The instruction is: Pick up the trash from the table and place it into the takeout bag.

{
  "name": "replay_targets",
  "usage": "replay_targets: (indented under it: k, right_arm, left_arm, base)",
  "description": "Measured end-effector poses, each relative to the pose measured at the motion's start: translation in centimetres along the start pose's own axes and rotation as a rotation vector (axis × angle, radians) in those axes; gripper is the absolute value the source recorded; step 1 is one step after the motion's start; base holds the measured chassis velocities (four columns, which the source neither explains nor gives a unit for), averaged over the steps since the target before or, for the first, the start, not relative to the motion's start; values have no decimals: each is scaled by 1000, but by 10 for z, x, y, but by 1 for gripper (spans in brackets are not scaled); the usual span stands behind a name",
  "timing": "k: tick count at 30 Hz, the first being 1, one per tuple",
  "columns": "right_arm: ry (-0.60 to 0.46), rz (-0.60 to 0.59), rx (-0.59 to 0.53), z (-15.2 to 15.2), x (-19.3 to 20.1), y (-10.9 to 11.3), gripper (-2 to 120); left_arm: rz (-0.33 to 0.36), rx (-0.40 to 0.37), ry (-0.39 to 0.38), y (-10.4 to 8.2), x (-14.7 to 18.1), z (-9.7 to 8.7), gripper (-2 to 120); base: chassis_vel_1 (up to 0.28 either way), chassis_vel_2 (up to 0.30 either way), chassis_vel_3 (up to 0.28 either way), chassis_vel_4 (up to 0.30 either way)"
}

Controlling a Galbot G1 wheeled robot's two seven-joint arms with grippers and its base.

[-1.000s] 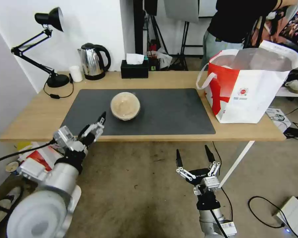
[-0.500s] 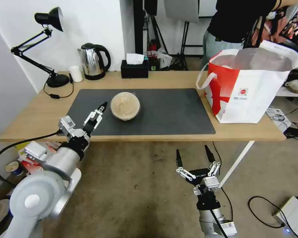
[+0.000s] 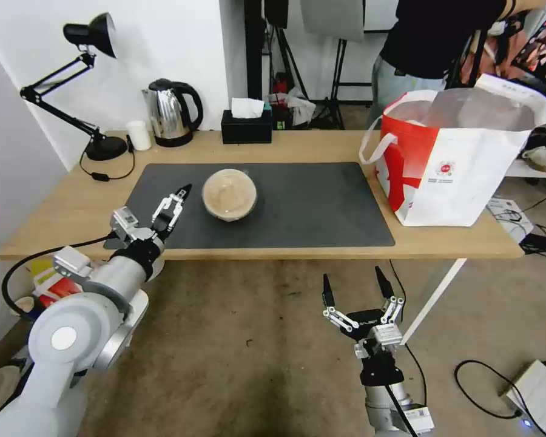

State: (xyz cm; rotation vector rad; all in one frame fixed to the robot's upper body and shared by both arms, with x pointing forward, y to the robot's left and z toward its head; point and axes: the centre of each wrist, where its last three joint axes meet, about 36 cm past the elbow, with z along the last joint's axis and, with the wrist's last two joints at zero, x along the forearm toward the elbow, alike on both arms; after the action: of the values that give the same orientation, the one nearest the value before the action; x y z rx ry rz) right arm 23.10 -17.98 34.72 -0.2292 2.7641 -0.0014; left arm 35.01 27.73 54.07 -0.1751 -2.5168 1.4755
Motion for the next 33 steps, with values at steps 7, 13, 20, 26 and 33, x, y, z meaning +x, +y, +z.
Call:
replay_targets:
  k: [7, 13, 20, 26, 33]
  right_arm:
    - [0, 0, 0, 0, 0, 0, 100]
    - [0, 0, 0, 0, 0, 0, 100]
    - [0, 0, 0, 0, 0, 0, 100]
    - [0, 0, 0, 0, 0, 0, 100]
    - [0, 0, 0, 0, 0, 0, 100]
  left_arm:
    - [-62, -31, -11, 13, -18, 0, 100]
    - [-88, -37, -6, 21, -29, 1, 100]
    - [-114, -31, 11, 32, -50, 4, 100]
    - [-112, -28, 21, 31, -59, 6, 100]
    - [-114, -21, 46, 25, -68, 14, 100]
  base:
    - [0, 0, 0, 0]
    - [0, 0, 0, 0]
    - [0, 0, 0, 0]
    - [0, 0, 0, 0]
    - [0, 0, 0, 0]
